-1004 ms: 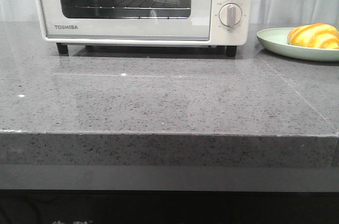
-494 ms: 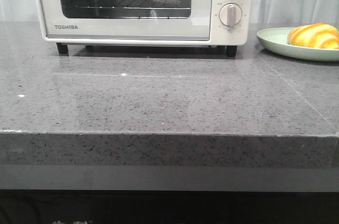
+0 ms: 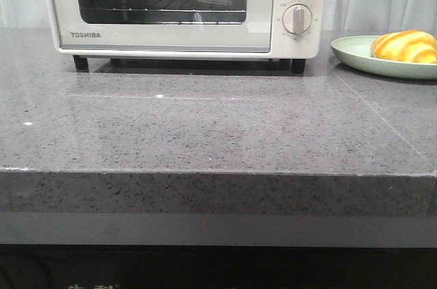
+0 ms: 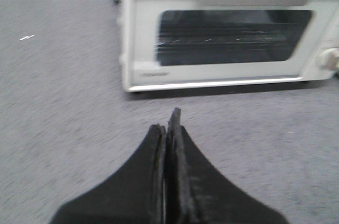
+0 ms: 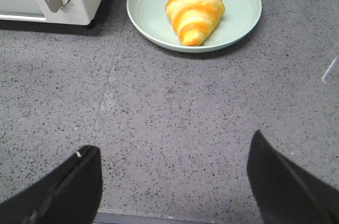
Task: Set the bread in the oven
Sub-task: 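Hook the left gripper on the oven door top and pull it down open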
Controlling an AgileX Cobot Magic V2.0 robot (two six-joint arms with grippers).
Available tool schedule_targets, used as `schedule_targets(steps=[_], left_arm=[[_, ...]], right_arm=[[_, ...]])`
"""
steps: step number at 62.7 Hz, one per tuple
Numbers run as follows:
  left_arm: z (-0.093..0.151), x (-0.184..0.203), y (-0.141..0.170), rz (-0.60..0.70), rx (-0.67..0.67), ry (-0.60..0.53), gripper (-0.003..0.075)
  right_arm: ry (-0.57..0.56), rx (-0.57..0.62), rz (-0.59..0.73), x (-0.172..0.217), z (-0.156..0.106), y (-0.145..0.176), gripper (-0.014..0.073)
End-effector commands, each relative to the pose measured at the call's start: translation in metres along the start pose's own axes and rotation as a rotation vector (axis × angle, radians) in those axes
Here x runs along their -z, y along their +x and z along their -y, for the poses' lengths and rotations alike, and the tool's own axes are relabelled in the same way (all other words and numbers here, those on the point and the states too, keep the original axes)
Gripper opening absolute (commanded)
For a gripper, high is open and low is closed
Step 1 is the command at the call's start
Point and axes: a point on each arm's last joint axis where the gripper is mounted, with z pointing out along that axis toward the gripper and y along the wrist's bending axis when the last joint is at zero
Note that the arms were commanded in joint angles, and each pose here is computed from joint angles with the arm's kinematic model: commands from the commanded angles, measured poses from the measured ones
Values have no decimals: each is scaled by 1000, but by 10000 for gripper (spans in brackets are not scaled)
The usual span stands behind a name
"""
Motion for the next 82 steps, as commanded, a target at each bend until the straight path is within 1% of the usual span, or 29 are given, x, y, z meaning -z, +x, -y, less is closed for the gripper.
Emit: schedule_targets(steps=[1, 10, 17, 33, 44, 53, 61, 71, 75, 80, 82], left_arm=[[12, -5, -28, 146, -19, 75, -18], [28, -24, -48, 178, -33, 151, -18], [39, -47, -63, 203, -37, 183, -18], [51, -101, -87, 256, -31, 185, -18], [67, -134, -96, 305, -30, 215, -18], [80, -160, -98, 315, -32, 235, -18], [83, -181, -98, 338, -29, 231, -18], [86, -202, -90, 341, -30, 227, -18], [87, -210, -84, 325, -39, 226, -18], [87, -213, -79, 276, -45, 224, -18], [88, -214, -75, 237, -50, 226, -18]], right_arm=[[6, 11, 88, 4, 0, -15, 582], [6, 11, 88, 4, 0, -15, 582], [6, 11, 88, 4, 0, -15, 582], [6, 11, 88, 4, 0, -15, 582], [6, 11, 88, 4, 0, -15, 582], [6, 11, 88, 4, 0, -15, 582], [6, 11, 88, 4, 0, -15, 582], [6, 11, 88, 4, 0, -15, 582], [6, 11, 88, 4, 0, -15, 582], [6, 11, 88, 4, 0, -15, 582], [6, 11, 88, 4, 0, -15, 582]])
